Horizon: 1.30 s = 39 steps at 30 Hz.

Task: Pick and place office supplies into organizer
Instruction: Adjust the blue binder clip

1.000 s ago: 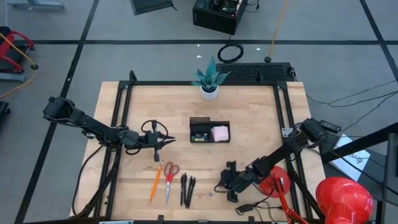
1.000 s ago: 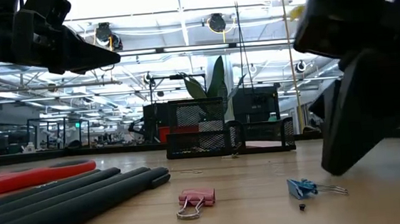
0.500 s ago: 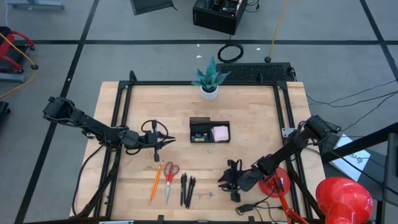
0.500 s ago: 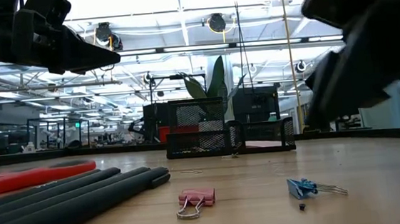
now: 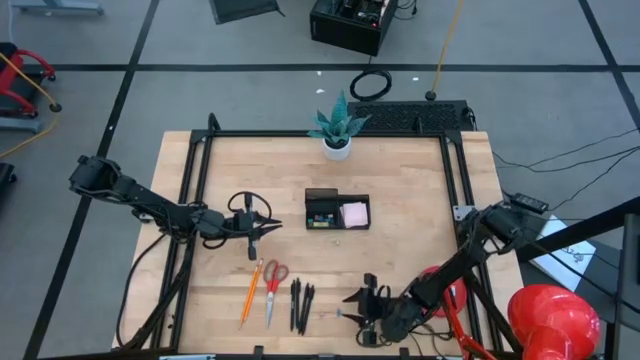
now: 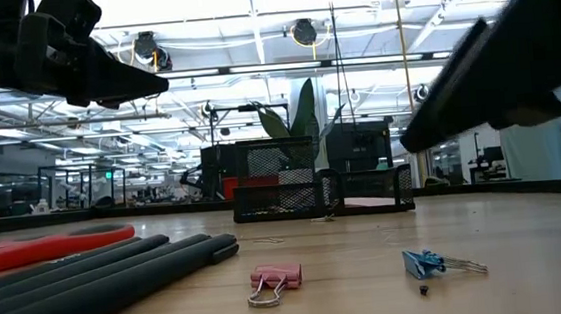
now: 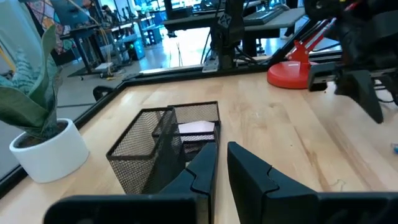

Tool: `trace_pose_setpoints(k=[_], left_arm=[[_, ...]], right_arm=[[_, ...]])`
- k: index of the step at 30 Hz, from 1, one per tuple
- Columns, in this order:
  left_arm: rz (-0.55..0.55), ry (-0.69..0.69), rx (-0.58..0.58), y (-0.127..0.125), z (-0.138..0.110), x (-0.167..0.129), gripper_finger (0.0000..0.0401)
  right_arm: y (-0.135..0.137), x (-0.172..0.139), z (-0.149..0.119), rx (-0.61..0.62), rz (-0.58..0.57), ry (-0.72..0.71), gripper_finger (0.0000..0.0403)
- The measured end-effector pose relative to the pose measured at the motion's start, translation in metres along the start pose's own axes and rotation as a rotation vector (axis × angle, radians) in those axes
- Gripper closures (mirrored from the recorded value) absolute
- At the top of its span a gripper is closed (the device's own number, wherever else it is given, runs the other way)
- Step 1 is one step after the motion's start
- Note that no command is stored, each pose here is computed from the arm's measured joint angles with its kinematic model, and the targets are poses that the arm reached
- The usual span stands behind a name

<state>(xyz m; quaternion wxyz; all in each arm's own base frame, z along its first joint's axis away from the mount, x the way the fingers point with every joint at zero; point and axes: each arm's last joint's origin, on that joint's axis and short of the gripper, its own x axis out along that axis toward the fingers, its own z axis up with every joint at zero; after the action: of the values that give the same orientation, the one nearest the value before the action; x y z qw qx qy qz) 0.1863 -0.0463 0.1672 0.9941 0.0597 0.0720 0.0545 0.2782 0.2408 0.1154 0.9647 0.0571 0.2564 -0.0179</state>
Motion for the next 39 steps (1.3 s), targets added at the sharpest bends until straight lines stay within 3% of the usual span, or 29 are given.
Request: trace_pose_setpoints(k=[8,27,35,39], left_arm=[[0.0,0.0,-0.021,0.0,0.0,0.0,0.0354],[0.002,0.032,-0.007,0.001,-0.003,0.0,0.0354],[0.001,0.032,-0.012,0.001,-0.003,0.0,0.0354],[0.001,0.032,-0.013,0.001,-0.003,0.0,0.0354]], right_arm=[[0.011,0.018,-0.012,-0.012,-0.042,0.007,0.0258],[-0.004,0.026,-0.028,0.031,-0.157,0.106,0.0259],[-0.003,0.022,-0.017,-0.039,-0.115,0.096,0.0259],[0.0,0.017,-0.006,-0.011,-0.091,0.059,0.0259]])
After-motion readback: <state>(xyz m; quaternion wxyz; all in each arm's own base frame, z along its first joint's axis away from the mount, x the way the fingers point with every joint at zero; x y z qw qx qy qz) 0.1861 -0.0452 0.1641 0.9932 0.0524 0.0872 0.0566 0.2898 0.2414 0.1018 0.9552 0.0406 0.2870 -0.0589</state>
